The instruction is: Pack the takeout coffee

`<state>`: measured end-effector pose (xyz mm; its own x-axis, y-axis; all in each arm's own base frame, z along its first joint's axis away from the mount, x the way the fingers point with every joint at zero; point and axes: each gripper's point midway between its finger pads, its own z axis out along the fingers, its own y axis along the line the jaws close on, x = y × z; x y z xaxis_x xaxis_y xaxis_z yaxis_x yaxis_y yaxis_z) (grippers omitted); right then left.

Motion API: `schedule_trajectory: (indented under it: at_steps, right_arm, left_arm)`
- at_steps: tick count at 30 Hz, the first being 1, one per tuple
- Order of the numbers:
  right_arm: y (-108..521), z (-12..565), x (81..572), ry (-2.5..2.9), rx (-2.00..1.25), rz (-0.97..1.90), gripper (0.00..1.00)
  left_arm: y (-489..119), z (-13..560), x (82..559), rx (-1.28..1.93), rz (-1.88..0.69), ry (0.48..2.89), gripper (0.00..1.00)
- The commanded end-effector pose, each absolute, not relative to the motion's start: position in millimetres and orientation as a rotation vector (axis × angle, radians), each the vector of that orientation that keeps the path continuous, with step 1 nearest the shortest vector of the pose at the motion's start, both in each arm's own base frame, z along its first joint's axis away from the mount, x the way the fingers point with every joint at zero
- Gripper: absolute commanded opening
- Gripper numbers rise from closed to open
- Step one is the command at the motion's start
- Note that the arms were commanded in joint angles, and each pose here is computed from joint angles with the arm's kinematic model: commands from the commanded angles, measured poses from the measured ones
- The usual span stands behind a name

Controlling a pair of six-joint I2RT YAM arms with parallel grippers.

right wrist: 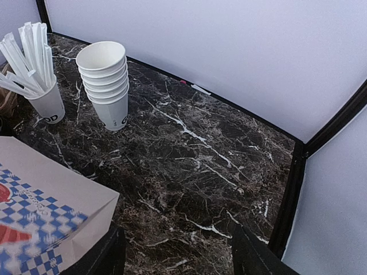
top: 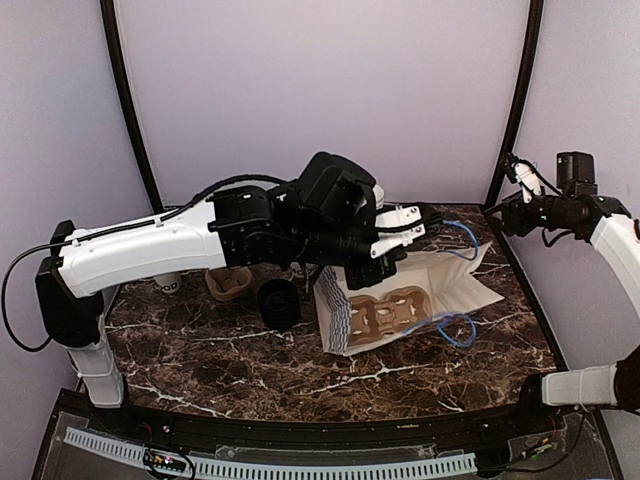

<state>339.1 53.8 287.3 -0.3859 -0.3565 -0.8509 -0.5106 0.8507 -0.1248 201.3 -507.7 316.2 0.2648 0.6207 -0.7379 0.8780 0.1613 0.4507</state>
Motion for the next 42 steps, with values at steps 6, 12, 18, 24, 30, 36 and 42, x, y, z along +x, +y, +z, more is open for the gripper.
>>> schedule_trajectory:
  at_steps: [6, 12, 18, 24, 30, 36, 42]
  right_arm:
    - [59, 287, 331, 1.966, -0.650, 0.215, 0.64]
    - [62, 277, 331, 1.979, -0.663, 0.245, 0.64]
    - [66, 273, 331, 1.983, -0.676, 0.281, 0.64]
    - [71, 279, 332, 1.969, -0.679, 0.314, 0.64]
    - [73, 274, 330, 1.976, -0.682, 0.344, 0.65]
    - [76, 277, 326, 1.969, -0.687, 0.363, 0.65]
    - [92, 308, 312, 1.910, -0.769, 0.456, 0.66]
  left_arm:
    - [-493, 351, 155, 1.370, -0.325, 1.362, 0.00]
    - [-488, 342, 128, 1.352, -0.348, 1.366, 0.00]
    - [-483, 321, 118, 1.377, -0.365, 1.415, 0.00]
    - [-482, 330, 129, 1.337, -0.305, 1.383, 0.00]
    - [-488, 339, 168, 1.312, -0.303, 1.395, 0.00]
    - [-487, 343, 218, 1.272, -0.313, 1.444, 0.06]
    - [-487, 350, 241, 1.243, -0.302, 1.470, 0.36]
